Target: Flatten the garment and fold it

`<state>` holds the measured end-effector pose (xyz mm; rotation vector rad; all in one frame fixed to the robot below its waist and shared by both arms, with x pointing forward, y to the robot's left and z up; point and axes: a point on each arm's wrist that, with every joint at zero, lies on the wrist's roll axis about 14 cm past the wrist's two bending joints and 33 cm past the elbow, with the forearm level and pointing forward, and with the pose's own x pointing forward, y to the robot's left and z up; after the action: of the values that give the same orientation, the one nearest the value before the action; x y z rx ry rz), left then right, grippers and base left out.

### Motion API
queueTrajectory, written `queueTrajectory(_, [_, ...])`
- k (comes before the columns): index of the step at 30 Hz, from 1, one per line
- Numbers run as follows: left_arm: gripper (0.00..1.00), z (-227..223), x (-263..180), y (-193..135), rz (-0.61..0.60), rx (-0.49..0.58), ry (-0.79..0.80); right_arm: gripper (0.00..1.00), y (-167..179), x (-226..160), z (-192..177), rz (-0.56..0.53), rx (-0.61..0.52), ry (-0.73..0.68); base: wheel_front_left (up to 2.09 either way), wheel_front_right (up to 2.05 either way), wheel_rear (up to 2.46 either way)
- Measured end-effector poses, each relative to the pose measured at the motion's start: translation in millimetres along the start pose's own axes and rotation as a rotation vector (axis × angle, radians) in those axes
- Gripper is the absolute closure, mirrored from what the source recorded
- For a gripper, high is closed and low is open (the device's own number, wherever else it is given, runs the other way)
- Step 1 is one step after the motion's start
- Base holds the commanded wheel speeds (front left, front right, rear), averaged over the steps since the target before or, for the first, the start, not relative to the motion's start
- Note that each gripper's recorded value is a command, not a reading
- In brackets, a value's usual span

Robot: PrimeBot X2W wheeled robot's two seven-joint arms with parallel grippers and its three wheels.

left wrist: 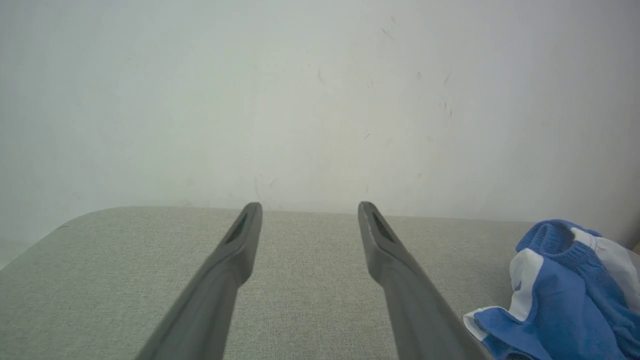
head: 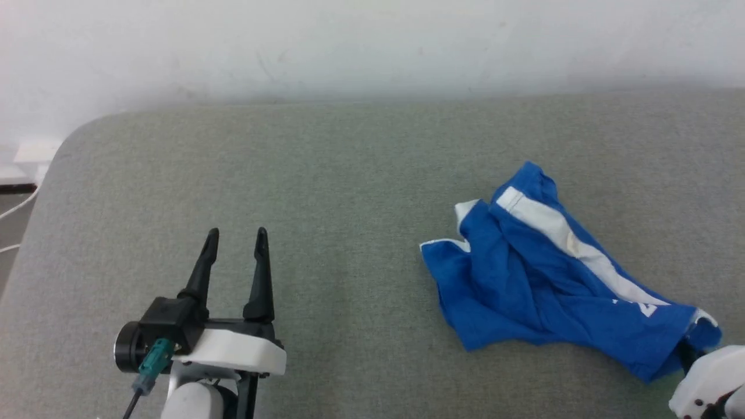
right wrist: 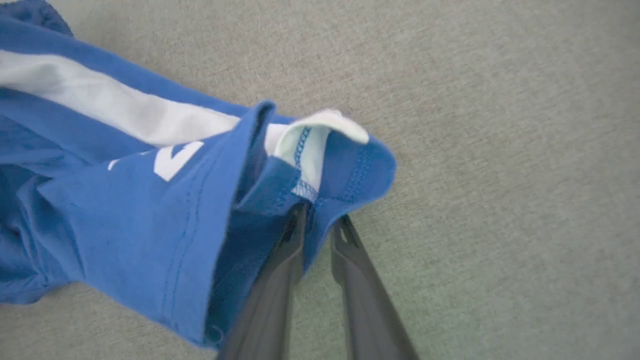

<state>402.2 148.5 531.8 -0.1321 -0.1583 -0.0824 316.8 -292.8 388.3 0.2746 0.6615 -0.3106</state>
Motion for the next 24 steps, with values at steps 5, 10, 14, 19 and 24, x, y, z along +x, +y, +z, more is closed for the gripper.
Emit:
queueTrajectory(5, [0.0,-0.3,0.3,-20.0,-0.069,-0.015,0.002,0.0,-10.1,-11.9,39.0,-0.034,-0.03,-0.203,0.0,0.0,0.0])
queueTrajectory(10, [0.0,-3.7,2.6,-67.1,-0.222,-0.055,0.014,0.0,5.9,-28.1,78.9,-0.004,-0.105,-0.412,0.0,0.0,0.0])
queueTrajectory(14, [0.0,-8.0,11.7,-112.2,-0.372,-0.075,0.029,0.0,31.3,-32.7,85.6,0.068,-0.132,-0.474,0.0,0.0,0.0])
queueTrajectory(19, [0.0,-12.3,33.7,-169.5,-0.571,-0.062,0.084,0.0,55.7,-30.8,82.1,0.141,-0.136,-0.483,0.0,0.0,0.0])
queueTrajectory(24, [0.0,-23.9,53.6,-214.9,-0.733,-0.014,0.175,0.0,70.8,-27.4,84.5,0.177,-0.152,-0.499,0.0,0.0,0.0])
